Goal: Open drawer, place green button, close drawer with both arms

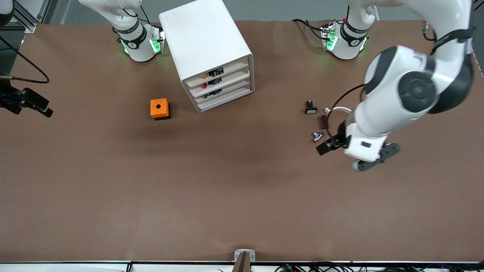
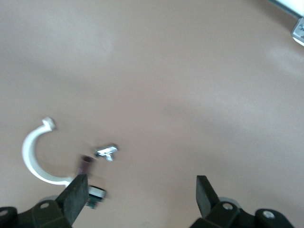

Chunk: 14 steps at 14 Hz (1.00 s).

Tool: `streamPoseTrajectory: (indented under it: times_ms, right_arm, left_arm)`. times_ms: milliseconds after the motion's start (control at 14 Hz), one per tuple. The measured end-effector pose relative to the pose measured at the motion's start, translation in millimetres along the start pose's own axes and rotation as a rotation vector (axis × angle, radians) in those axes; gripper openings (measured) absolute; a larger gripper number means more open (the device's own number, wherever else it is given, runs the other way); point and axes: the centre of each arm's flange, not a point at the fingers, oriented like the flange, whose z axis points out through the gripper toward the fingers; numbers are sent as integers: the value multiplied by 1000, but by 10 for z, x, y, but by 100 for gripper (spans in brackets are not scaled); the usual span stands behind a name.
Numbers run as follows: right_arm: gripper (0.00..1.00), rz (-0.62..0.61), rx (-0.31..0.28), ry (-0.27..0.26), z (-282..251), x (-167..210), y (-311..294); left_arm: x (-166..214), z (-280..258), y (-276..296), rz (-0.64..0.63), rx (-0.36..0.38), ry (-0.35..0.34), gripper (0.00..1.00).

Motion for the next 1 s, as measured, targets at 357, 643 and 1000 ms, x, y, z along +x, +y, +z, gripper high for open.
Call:
streamPoseTrajectory:
  times_ms: [357,643,1000]
  right_arm:
    - [100,-9,-1,-20,17,-22,2]
    - [100,-9,-1,-20,14,-22,3]
    - [100,-13,-1,-19,12,-24,-17]
  left_arm:
    - [76,-708,-689,160,62,55,100]
    - [-42,-1193,-1099,262,116,94,100]
    - [-386,-1467,-1591,351,129,74,100]
